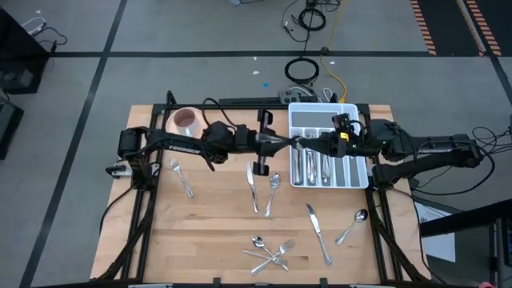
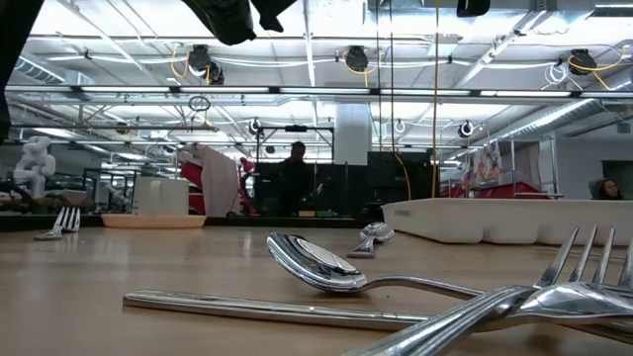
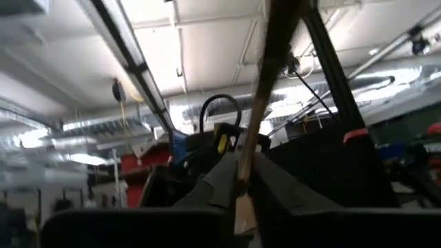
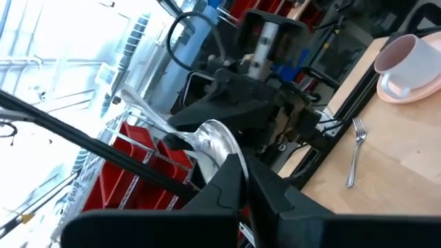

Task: Sort silverware
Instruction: Put the silver spoon into the white cutlery tray

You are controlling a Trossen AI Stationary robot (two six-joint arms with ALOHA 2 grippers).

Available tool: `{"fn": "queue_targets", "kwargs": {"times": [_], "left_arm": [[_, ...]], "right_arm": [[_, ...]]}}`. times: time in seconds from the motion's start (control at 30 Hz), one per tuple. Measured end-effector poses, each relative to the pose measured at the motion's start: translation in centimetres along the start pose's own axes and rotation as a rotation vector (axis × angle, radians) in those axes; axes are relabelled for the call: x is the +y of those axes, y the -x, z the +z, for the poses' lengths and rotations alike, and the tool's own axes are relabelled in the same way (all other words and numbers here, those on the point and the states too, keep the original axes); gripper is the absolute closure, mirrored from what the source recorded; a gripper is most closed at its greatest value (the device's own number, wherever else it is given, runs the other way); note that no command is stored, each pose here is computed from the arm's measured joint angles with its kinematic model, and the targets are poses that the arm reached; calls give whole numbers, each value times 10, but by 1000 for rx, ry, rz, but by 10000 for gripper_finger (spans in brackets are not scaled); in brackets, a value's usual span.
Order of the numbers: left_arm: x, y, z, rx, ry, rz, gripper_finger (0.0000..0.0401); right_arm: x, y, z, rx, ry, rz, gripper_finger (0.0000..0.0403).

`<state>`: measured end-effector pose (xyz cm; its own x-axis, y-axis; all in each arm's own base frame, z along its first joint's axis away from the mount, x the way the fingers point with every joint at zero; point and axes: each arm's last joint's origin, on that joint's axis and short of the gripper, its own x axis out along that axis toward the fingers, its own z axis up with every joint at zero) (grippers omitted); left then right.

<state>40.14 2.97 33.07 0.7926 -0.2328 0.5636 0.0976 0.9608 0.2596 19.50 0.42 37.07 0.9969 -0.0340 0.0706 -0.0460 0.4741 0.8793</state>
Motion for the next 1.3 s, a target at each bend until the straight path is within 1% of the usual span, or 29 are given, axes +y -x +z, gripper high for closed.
{"fn": "queue_targets", "kwargs": {"times": [0.23,0.3,0.37,0.47,0.53,0.6,0.7,0.83,0.9,0.97,1.03,1.13,1.2,1.3], "left_arm": [[1,0,-5,52,174,37,267],[2,0,-7,72,262,49,249],[3,1,-10,127,374,56,238],[5,5,-14,279,506,30,232],[6,8,-14,368,565,21,232],[5,11,-14,450,600,11,231],[3,18,-17,600,662,-12,231],[3,35,-16,824,727,-3,230],[4,45,-14,933,740,11,230],[4,54,-11,1028,756,25,230],[4,62,-6,1103,776,38,230],[3,70,2,1169,779,39,230],[2,73,3,1202,769,42,230],[2,76,4,1227,773,48,230]], "right_arm": [[1,1,1,-17,59,4,403],[1,3,5,-27,73,6,403],[3,7,9,-49,84,17,403],[9,18,18,-100,114,48,402],[11,26,23,-129,136,57,402],[10,35,27,-146,167,27,402],[1,51,30,-140,224,-89,402],[-19,76,29,-99,285,-347,402],[-23,92,29,-41,331,-499,402],[-19,109,32,11,357,-627,402],[-9,124,36,47,374,-716,402],[9,140,43,133,481,-835,402],[15,144,47,226,526,-940,402],[17,135,52,422,594,-1065,402]]}}
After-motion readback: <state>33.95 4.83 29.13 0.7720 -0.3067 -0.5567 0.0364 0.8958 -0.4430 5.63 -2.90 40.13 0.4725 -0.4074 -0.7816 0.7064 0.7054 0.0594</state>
